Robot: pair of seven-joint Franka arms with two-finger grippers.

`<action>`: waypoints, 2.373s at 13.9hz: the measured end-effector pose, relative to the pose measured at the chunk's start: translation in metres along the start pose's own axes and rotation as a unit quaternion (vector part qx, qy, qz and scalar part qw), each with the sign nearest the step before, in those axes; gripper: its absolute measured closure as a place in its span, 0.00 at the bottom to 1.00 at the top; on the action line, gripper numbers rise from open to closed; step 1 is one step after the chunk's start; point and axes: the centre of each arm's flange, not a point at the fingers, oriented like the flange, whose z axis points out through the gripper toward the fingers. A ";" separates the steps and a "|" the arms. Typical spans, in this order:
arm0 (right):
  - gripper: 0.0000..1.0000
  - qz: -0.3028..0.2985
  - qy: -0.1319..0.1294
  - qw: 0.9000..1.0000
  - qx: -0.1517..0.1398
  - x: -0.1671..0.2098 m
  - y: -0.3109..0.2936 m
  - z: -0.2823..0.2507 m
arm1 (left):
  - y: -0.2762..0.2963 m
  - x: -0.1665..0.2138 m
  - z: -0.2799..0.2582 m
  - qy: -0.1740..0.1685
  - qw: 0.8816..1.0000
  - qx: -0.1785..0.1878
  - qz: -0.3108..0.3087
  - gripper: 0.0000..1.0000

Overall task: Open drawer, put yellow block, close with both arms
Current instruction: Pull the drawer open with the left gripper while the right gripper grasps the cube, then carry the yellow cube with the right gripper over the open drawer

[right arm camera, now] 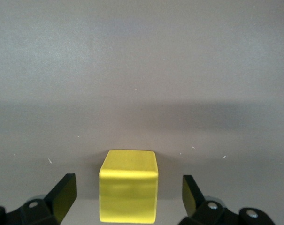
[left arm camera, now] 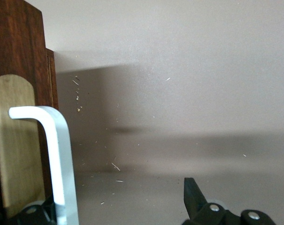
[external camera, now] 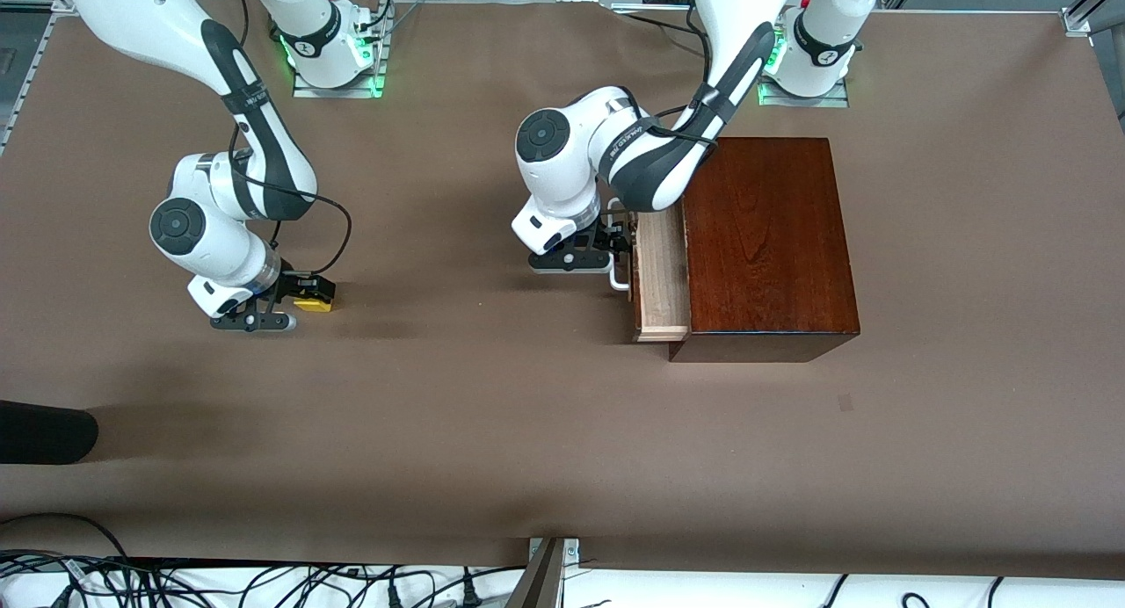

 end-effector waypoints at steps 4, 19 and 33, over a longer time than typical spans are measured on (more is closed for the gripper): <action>0.00 0.000 -0.004 1.000 0.000 -0.004 0.000 0.007 | 0.008 -0.006 0.003 -0.003 1.000 0.013 0.014 0.00; 0.44 -0.007 0.001 1.000 0.003 -0.003 -0.011 0.000 | 0.003 -0.008 -0.063 -0.054 0.997 0.052 -0.001 0.00; 0.44 -0.094 -0.033 0.995 0.009 0.000 -0.100 -0.253 | -0.428 0.100 -0.240 -0.091 0.993 -0.074 0.018 0.00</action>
